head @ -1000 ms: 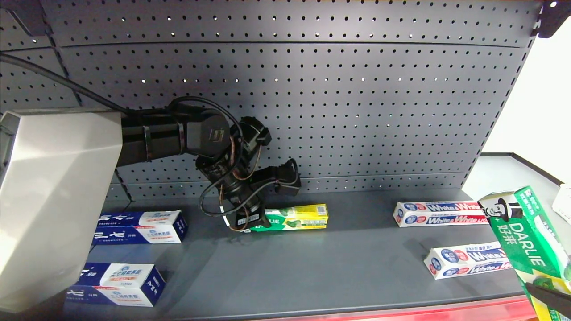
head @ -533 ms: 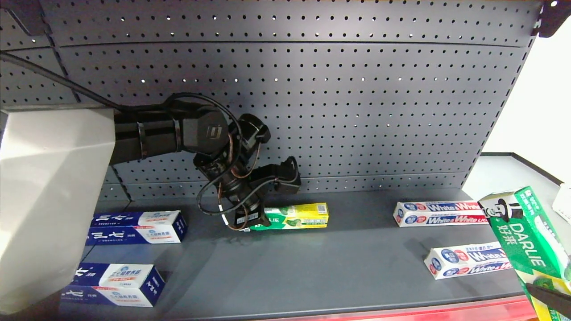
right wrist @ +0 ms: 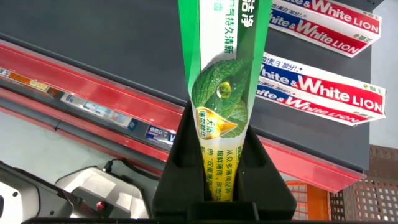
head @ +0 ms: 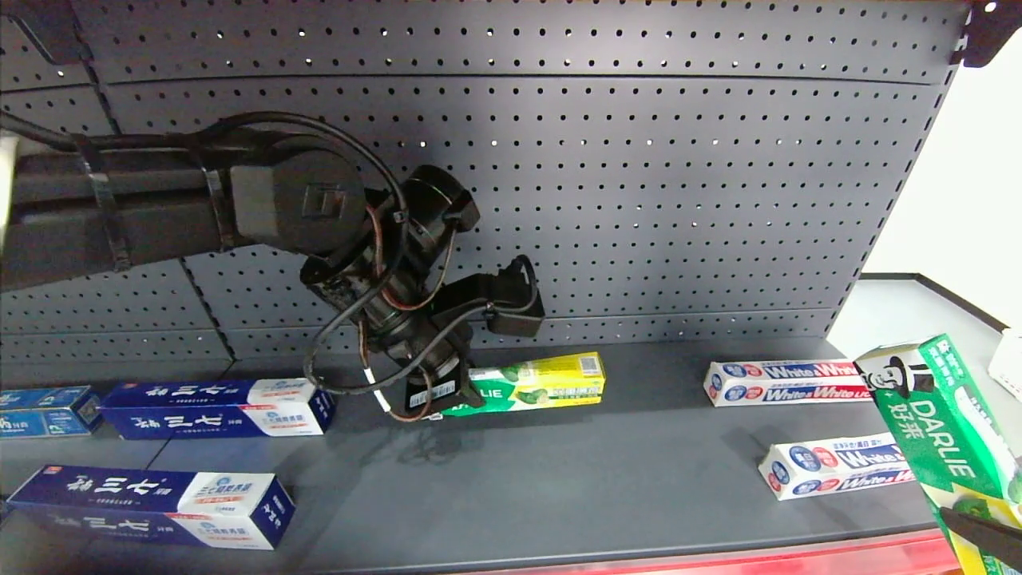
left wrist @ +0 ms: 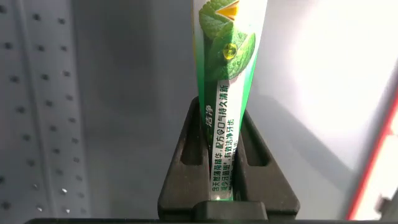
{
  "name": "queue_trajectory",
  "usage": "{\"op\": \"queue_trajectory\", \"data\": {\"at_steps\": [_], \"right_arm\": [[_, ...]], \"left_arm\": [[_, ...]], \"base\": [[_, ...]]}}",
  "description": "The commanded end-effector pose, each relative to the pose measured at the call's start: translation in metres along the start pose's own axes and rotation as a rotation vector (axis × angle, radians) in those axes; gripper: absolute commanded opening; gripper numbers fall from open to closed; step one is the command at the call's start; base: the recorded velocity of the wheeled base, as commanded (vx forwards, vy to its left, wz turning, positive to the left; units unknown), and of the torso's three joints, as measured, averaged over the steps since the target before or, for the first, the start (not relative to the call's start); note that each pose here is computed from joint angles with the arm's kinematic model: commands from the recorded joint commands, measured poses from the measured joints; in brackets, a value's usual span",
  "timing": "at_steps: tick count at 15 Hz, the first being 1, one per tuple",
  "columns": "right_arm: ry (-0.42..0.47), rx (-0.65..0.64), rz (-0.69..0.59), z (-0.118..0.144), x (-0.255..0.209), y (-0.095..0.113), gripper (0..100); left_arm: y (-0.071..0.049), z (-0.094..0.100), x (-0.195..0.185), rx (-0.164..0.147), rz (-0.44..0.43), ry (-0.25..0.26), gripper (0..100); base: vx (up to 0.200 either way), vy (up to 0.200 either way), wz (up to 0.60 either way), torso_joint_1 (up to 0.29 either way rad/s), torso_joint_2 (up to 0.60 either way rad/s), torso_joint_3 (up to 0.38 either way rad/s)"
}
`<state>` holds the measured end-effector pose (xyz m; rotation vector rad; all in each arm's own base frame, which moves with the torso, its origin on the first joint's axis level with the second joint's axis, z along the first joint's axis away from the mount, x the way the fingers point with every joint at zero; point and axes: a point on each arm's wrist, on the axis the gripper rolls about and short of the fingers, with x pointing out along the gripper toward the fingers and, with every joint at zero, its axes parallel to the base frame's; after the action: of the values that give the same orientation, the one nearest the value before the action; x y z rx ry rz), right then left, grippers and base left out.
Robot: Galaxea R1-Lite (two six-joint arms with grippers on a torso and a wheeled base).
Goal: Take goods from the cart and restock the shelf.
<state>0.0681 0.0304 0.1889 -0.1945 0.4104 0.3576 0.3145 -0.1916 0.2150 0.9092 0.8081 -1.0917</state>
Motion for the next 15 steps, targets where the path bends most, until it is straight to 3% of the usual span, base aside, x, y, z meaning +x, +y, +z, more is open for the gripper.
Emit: {"op": "queue_trajectory", "data": {"at_steps": [1, 8, 11, 13, 15], "right_arm": [[0.0, 0.0, -0.002, 0.0, 0.0, 0.0, 0], [-0.003, 0.001, -0.005, 0.0, 0.0, 0.0, 0], [-0.003, 0.004, -0.006, 0.0, 0.0, 0.0, 0], [-0.004, 0.004, -0.008, 0.0, 0.0, -0.001, 0], [-0.007, 0.005, -0.008, 0.0, -0.001, -0.001, 0]], "left_arm": [[-0.018, 0.0, -0.018, 0.01, 0.01, -0.005, 0], [-0.033, -0.009, -0.016, 0.008, -0.025, 0.025, 0], [-0.045, -0.003, -0.009, -0.011, -0.025, 0.004, 0], [-0.06, 0.002, -0.002, -0.047, -0.004, -0.017, 0], [-0.067, -0.003, -0.002, -0.046, 0.005, -0.004, 0]], "base": [[0.0, 0.0, 0.0, 0.0, 0.0, 0.0], [0.0, 0.0, 0.0, 0.0, 0.0, 0.0], [0.0, 0.0, 0.0, 0.0, 0.0, 0.0], [0.0, 0.0, 0.0, 0.0, 0.0, 0.0], [0.0, 0.0, 0.0, 0.0, 0.0, 0.0]]}}
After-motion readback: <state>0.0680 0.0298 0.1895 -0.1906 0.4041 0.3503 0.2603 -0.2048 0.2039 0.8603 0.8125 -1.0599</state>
